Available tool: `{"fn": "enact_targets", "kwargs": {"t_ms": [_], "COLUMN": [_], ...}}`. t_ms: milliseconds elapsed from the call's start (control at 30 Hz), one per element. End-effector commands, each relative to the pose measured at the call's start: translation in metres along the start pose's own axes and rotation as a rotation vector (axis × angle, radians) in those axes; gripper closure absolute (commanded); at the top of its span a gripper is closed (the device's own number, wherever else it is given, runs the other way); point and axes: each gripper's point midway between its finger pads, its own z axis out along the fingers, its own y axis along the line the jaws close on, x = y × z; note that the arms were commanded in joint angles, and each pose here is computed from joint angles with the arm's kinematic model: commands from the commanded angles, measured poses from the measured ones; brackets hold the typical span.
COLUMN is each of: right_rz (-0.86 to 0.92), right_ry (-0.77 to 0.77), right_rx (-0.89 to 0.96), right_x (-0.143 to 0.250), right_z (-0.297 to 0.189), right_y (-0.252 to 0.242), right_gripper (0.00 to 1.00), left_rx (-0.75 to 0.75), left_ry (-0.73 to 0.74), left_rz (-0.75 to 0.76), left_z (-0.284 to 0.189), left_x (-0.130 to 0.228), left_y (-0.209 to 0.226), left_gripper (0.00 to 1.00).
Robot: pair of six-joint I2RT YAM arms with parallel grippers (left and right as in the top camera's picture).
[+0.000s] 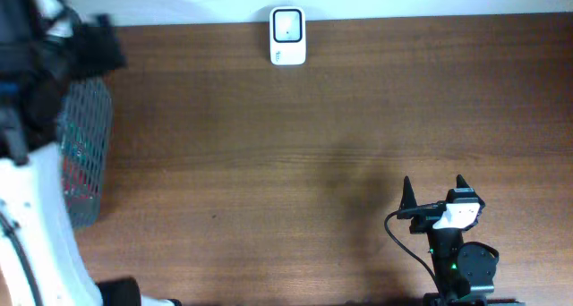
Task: Scan the item barcode
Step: 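Reach into the basket and grasp the teal Listerine bottle with left gripper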
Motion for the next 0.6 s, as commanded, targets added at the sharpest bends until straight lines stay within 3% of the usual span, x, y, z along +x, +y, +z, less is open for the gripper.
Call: {"fn": "enact_targets", "kwargs": {"t_ms": [0, 67, 200, 400, 467, 500, 567], "right_rz": [0.008, 0.008, 0.008, 0.008, 0.008, 0.008, 0.008], "right_ry": [0.006, 0.006, 0.006, 0.006, 0.006, 0.006, 0.006], "right_rx": [0.016, 0.016, 0.016, 0.016, 0.016, 0.016, 0.016], "right_x": [0.003, 0.003, 0.003, 0.003, 0.003, 0.003, 0.003], "right_z": [0.0, 0.0, 0.0, 0.0, 0.0, 0.0, 0.0], "right_y": [-0.003, -0.003, -0.003, -0.003, -0.003, -0.003, -0.003], "right_gripper": [0.02, 0.01, 0.02, 0.02, 0.02, 0.02, 0.02], "left_rx": [-0.256, -0.35, -0.411, -0.439, -0.368, -0.243, -0.138], "left_ry": [-0.05, -0.014, 0.075, 0.284, 0.375, 0.419, 0.455], "left_rz": [-0.379, -0.498, -0.552, -0.443, -0.341, -0.263, -0.196], "left_z": [0.006, 0.016, 0.037, 0.108, 0.13, 0.148, 0.163], "left_x": [-0.012, 0.002, 0.025, 0.065, 0.081, 0.088, 0.095], "left_y": [0.108, 0.152, 0.186, 0.207, 0.201, 0.186, 0.173], "left_gripper": [0.01, 0.01, 0.01, 0.01, 0.0, 0.05, 0.09]}}
